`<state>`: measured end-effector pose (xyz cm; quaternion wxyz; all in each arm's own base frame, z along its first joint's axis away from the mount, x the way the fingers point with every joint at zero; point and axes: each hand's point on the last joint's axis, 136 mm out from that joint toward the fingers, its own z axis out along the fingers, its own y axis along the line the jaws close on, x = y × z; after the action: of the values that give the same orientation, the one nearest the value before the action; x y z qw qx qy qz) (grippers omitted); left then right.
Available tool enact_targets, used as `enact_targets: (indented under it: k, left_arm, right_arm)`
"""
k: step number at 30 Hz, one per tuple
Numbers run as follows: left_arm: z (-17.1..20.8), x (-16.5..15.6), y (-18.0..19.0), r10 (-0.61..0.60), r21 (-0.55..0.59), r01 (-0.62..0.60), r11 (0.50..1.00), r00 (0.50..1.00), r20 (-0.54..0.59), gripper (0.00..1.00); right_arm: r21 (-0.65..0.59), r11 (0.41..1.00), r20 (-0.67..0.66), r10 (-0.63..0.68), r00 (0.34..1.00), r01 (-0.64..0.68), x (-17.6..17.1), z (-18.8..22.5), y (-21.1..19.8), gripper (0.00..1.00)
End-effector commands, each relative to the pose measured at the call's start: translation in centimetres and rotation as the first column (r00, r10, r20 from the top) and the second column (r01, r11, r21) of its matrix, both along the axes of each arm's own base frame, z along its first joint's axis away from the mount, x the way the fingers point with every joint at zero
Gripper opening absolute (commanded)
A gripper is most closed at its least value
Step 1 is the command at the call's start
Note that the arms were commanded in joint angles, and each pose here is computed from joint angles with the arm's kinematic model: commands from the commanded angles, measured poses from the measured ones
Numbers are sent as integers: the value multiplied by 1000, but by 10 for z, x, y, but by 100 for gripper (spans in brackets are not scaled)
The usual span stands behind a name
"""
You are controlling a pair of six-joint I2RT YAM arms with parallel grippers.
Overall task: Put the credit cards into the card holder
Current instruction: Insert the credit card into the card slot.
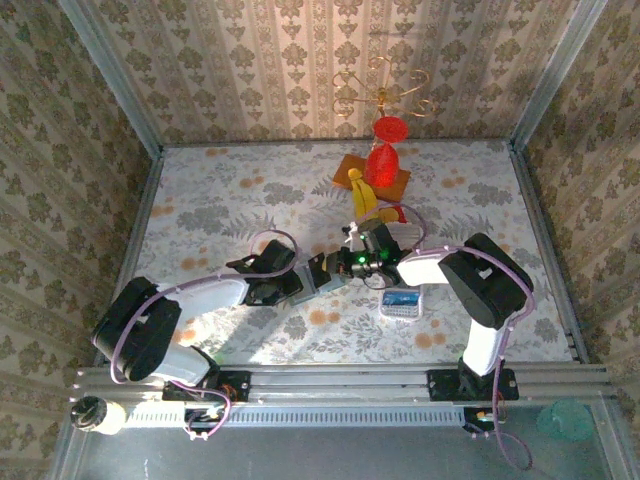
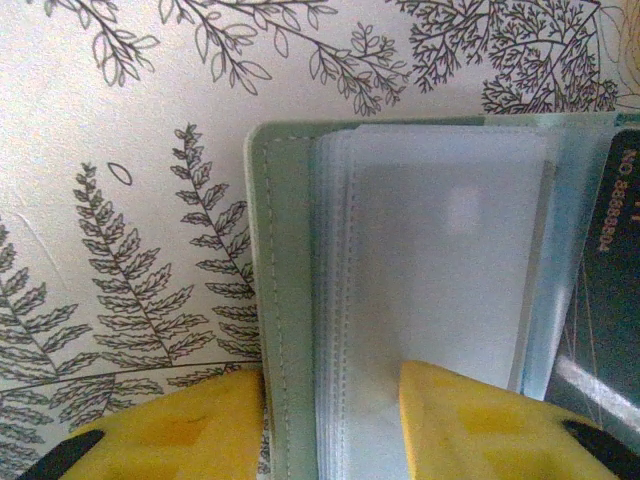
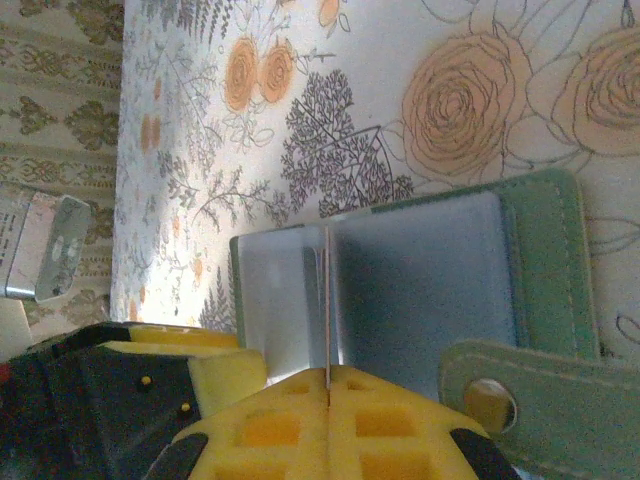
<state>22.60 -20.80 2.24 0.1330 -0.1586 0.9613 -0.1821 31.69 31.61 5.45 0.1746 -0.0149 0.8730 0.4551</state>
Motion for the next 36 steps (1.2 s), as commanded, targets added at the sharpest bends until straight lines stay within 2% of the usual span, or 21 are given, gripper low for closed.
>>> enact_targets:
  k: [1, 36]
  left_arm:
    - [-14, -12, 5, 6, 11, -5, 1000, 999, -45, 39]
    - [-17, -14, 4, 11, 3, -11, 1000, 999, -42, 34]
  right_arm:
    - [17, 999, 7, -29, 1000, 28, 4, -5, 1, 0]
    - [-26, 995, -92, 94, 991, -97, -29, -23, 9, 0]
